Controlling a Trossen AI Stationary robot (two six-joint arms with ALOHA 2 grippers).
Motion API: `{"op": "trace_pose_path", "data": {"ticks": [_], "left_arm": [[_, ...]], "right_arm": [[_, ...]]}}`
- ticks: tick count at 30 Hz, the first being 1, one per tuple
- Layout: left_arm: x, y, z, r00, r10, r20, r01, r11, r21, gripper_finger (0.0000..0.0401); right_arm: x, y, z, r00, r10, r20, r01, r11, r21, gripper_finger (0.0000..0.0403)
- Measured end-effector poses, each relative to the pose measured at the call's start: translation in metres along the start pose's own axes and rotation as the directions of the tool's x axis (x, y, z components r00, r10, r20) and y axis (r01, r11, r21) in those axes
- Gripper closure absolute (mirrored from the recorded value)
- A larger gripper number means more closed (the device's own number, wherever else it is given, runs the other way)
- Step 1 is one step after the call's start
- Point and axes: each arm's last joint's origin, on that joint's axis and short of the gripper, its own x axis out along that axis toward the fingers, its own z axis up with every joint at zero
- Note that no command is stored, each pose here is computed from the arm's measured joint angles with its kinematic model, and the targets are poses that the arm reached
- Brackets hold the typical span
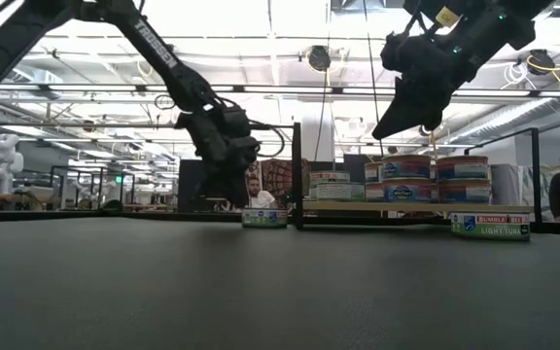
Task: Stack canned seafood by type on shelf
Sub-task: Stack the green tuna can on top of the other green tuna can on the shelf
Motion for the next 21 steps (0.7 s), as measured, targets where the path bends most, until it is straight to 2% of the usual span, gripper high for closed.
{"op": "trace_pose_path", "data": {"ticks": [13,21], "left_arm": [[0.013,0.007,0.001,0.999,-0.025,-0.034,0.025,1.000,-0.003,0.0324],[0.013,0.007,0.005,1.000,0.030,0.007,-0.030,0.999,-0.024,0.0324]], "right_arm": [[0.000,0.000,0.000,1.000,-0.001,-0.002,0.001,1.000,-0.001,0.0403],[0.000,0.000,0.000,1.000,-0.001,-0.001,0.001,1.000,0.008,0.0403]]}}
